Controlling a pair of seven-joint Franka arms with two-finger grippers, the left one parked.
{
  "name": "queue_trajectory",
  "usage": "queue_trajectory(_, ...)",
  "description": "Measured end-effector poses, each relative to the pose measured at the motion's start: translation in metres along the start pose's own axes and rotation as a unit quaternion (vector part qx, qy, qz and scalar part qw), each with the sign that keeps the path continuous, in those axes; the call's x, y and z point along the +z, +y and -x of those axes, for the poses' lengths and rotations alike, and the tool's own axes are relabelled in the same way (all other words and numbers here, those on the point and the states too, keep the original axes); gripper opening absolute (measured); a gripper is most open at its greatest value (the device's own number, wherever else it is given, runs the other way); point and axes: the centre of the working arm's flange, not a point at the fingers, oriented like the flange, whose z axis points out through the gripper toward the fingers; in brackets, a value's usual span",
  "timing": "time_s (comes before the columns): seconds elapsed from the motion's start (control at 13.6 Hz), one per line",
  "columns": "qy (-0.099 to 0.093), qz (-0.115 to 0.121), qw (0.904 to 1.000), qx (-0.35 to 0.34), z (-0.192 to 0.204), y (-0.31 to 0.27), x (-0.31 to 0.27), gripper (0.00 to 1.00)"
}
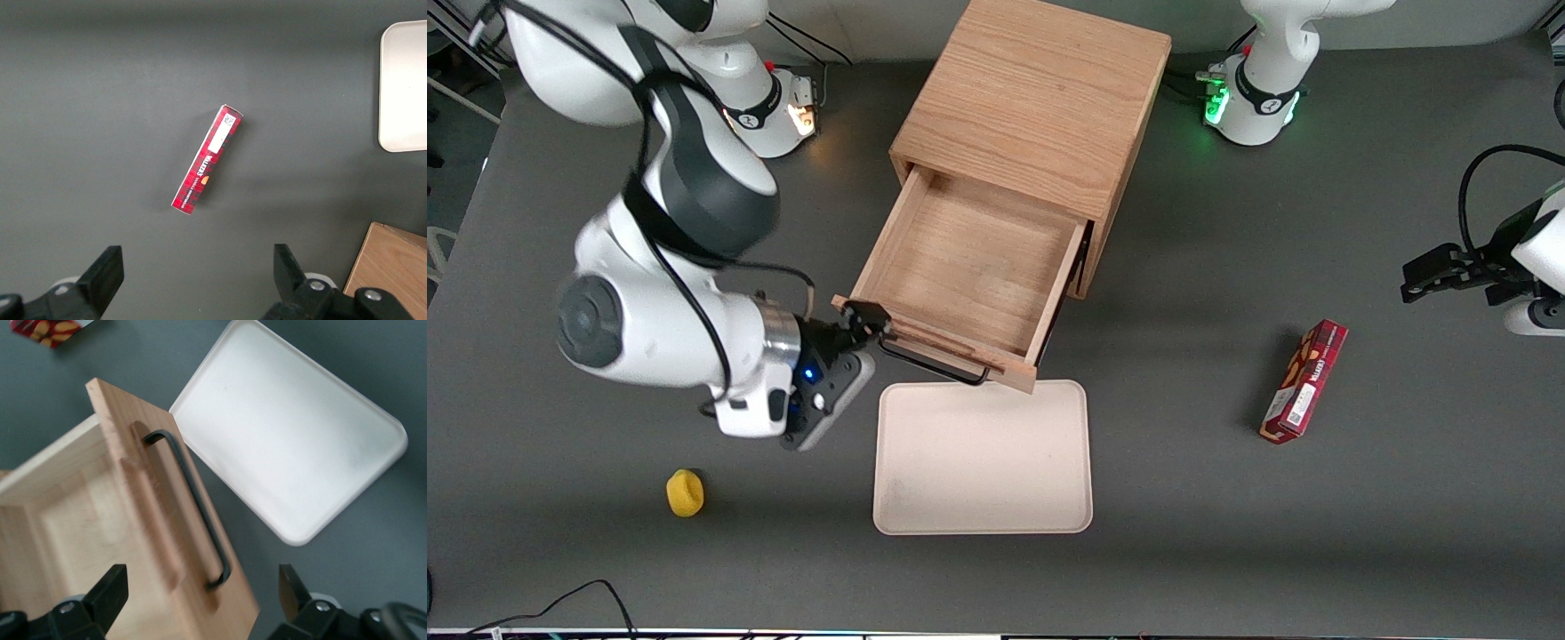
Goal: Open upper drawer
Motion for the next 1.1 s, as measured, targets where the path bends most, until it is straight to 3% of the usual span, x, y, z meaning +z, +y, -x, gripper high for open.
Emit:
queue_trajectory(0.15,0.005,0.025,0.9967,0.077,0.024,-0.019,-0.046,1.0)
queue_trajectory(0.37,0.007,0.073,0.9801,0.184,0.08,-0.013,-0.123,1.0)
queue_trajectory(0.59,-0.045,0.114,0.9582,0.259,0.148,0.015,-0.169,1.0)
queue_trajectory(0.88,-0.076,0.143,0.9286,0.334,0.198,0.044,-0.156,1.0)
queue_trajectory(1.1,-0.057,0.146,0.9155,0.37,0.254,0.073,-0.132,1.0)
